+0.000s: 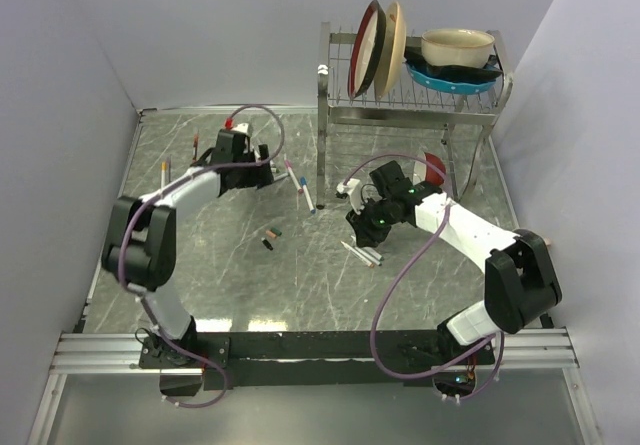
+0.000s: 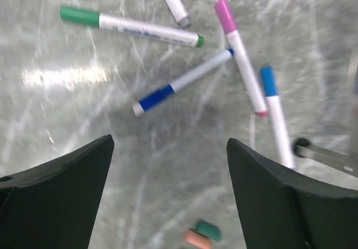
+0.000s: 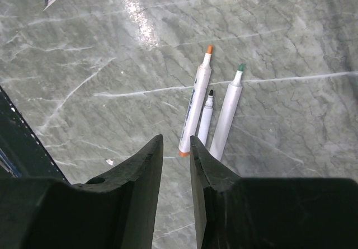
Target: Open the pen caps
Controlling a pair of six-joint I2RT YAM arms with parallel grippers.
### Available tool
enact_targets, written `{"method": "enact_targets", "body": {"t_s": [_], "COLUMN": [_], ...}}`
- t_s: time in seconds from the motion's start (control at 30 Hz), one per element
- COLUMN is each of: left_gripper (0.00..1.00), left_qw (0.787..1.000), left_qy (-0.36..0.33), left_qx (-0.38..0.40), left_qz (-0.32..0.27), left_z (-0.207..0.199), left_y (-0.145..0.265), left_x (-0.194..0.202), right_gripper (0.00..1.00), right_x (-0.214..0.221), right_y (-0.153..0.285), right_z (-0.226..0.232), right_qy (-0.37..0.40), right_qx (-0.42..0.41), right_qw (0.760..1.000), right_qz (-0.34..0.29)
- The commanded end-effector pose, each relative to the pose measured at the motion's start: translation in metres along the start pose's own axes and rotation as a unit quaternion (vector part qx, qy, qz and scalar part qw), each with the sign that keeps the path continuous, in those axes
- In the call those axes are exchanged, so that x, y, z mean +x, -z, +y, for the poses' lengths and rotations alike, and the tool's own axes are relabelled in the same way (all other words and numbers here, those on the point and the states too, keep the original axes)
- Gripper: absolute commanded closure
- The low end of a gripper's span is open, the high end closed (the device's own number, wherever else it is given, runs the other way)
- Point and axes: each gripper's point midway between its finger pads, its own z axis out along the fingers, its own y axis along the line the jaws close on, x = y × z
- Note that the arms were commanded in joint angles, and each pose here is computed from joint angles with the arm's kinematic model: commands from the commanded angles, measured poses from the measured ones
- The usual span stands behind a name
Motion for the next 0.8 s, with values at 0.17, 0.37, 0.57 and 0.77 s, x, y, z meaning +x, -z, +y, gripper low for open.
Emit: {"method": "enact_targets", "body": {"t_s": [0.17,0.37,0.57,0.77], "left_gripper": [0.28,0.37,0.41,0.56], "left_qw": [0.980,0.973,0.966,0.960], "left_qy": [-0.162,-0.188,-0.213,-0.225], "left_qx": [-0.032,-0.025,-0.029,-0.030], "left_qz": [0.115,0.133,0.145,0.166], "left_z": [0.025,0.027,0.032,0.037], "left_y": [-0.031,-0.050,-0.065,-0.077], "left_x": [0.012,0.017,0.019,0.031], "right_gripper": [0.66,0.66,0.67,0.67], "right_x": [-0.025,-0.024,-0.021,-0.020], "right_y": [0.017,0.014,0.009,0.007], "right_z": [-0.001,-0.002,-0.002,-0.003], "right_qy": [0.019,0.017,0.013,0.011], "right_qx": [0.010,0.008,0.003,-0.001], "right_qw": [0.999,0.999,1.000,1.000], "right_qz": [-0.040,-0.038,-0.028,-0.025]}}
